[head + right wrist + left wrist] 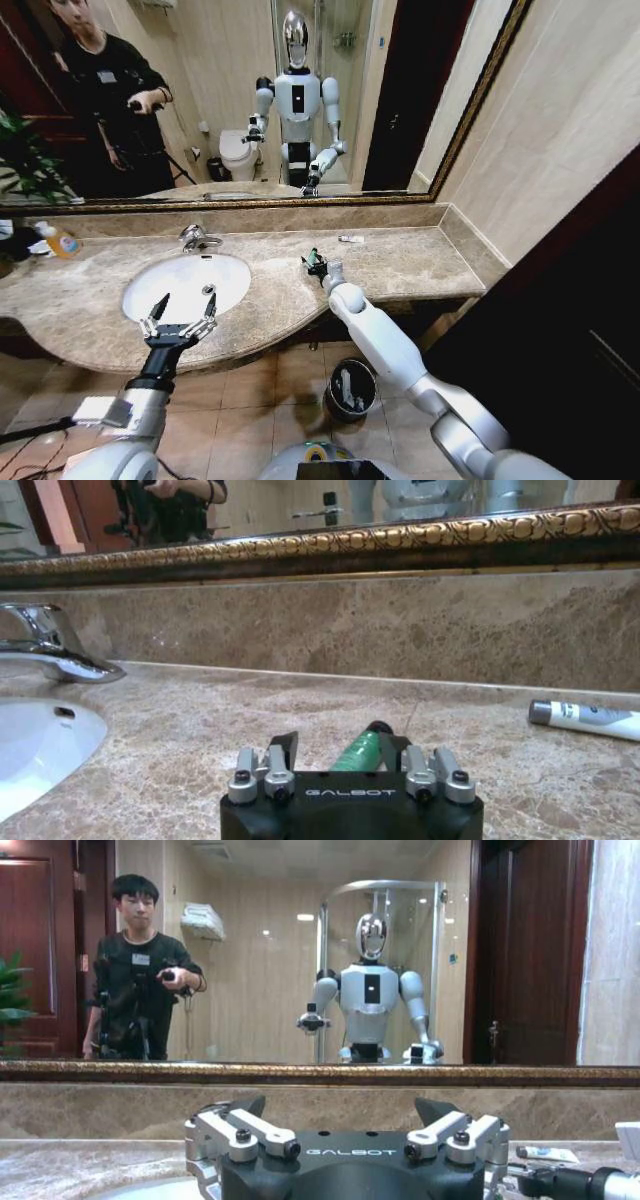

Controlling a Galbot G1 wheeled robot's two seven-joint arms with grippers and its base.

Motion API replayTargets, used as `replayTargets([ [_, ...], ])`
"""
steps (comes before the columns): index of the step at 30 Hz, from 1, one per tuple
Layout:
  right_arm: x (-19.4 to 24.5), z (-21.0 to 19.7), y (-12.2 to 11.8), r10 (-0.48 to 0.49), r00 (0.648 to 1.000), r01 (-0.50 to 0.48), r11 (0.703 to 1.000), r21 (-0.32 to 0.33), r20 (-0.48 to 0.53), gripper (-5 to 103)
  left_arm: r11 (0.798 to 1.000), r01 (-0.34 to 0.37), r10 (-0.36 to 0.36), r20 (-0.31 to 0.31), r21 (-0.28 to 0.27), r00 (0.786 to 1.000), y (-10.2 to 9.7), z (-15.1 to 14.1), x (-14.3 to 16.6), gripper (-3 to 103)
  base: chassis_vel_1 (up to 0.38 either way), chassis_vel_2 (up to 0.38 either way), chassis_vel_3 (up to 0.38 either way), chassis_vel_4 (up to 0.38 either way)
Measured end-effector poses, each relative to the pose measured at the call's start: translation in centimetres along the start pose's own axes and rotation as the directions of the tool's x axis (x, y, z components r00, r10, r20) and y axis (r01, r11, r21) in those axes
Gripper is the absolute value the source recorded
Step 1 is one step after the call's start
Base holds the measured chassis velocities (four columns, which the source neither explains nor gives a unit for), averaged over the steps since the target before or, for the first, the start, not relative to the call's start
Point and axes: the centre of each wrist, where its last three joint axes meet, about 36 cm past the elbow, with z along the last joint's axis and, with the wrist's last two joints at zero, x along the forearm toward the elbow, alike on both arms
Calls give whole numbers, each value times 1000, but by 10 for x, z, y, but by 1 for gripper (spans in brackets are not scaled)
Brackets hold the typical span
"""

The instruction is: Pick up the trash from the sink and place it in the trash bin.

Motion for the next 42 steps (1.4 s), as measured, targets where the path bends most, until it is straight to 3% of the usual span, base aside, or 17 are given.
replayTargets([
  [16, -14, 8, 1, 9, 1000, -10, 1000, -22, -19, 49, 1000, 0, 0, 0, 0, 1000, 0, 0, 0, 100, 0, 0, 0, 0],
  [42, -5, 13, -12, 11, 1000, -12, 1000, -26, -25, 49, 1000, 0, 0, 0, 0, 1000, 0, 0, 0, 100, 0, 0, 0, 0],
])
